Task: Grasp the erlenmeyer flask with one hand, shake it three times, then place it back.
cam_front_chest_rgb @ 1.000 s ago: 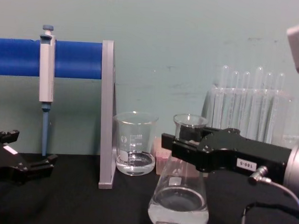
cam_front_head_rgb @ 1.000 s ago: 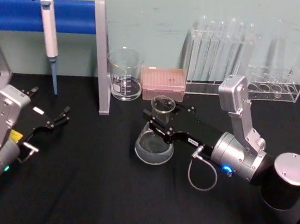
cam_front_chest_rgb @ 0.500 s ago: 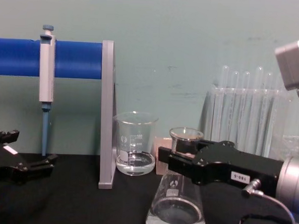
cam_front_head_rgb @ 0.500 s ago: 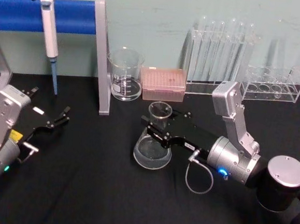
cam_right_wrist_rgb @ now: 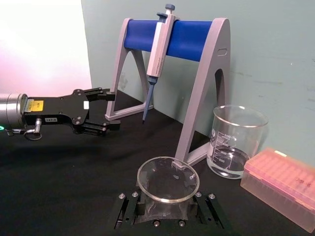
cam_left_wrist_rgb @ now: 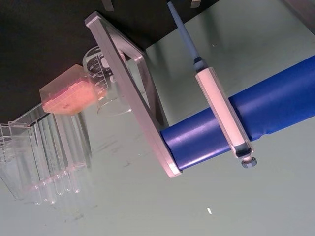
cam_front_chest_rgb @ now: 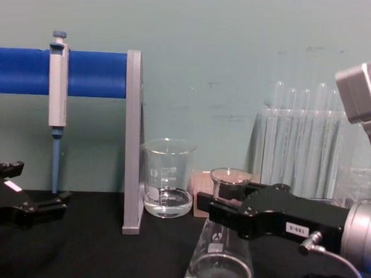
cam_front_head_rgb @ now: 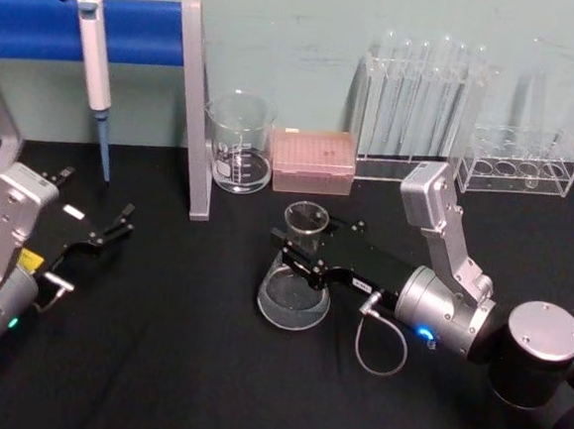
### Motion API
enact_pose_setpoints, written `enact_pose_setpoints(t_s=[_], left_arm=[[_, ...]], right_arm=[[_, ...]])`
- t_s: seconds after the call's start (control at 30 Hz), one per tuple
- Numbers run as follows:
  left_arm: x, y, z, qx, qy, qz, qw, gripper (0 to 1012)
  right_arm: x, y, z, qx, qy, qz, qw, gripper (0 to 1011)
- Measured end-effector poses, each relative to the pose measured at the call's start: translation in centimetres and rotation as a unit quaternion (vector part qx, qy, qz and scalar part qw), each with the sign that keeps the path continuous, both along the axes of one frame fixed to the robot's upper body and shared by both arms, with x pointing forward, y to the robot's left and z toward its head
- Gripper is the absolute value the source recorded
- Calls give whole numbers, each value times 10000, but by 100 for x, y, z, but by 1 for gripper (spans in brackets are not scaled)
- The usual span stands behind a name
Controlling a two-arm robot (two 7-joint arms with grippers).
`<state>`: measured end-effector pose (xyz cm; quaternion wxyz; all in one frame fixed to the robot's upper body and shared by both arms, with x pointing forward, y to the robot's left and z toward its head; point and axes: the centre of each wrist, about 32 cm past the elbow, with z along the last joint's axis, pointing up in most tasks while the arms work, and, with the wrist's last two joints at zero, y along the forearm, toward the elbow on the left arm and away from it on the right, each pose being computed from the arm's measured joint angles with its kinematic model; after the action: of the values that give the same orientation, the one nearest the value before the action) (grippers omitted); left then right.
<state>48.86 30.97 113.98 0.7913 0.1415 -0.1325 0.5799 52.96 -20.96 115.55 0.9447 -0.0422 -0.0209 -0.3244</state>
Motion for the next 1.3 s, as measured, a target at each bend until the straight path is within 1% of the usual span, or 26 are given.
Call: enact_pose_setpoints(t_s=[0.53,0.73,1.23,1.3], left_arm=[[0,0,0,0,0,0,10000,1001],[0,0,0,0,0,0,10000,1001],[0,0,0,0,0,0,10000,1001],[0,0,0,0,0,0,10000,1001]], right_arm=[[0,8,-34,-36,89,-18,10000,449],[-2,13,-39,-69,88,-22,9999,449],[-1,12,-38,-62,91,-23,9999,449],[-1,12,-38,-61,92,-23,9999,472]])
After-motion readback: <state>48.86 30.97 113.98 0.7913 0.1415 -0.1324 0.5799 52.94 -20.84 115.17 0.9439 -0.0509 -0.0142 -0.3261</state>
